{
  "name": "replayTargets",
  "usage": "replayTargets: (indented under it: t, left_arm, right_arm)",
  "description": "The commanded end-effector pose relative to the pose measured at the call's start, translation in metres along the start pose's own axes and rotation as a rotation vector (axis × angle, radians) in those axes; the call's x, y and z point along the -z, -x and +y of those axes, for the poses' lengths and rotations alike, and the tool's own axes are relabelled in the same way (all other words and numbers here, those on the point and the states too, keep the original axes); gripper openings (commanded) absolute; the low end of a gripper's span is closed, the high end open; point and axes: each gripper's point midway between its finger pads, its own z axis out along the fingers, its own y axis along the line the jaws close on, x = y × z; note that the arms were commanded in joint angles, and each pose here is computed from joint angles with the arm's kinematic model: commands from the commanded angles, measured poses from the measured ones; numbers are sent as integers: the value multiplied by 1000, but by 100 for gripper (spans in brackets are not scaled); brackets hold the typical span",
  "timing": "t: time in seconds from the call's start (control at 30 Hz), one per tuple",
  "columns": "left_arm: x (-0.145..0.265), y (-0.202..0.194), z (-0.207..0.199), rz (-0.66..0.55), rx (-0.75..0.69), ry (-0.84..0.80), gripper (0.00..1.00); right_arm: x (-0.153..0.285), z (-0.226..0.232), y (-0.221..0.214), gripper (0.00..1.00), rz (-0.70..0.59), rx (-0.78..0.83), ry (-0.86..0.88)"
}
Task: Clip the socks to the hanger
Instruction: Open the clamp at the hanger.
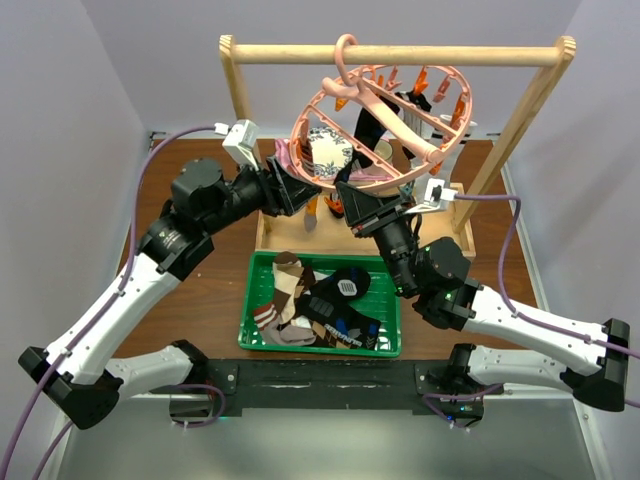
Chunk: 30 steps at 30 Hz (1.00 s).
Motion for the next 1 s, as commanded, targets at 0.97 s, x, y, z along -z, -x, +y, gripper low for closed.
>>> replayTargets:
  t: [0.97]
  left_arm:
    - [-3, 5, -4, -51, -84, -53, 56]
  right_arm:
    - [-2, 19, 7, 0, 19, -14, 48]
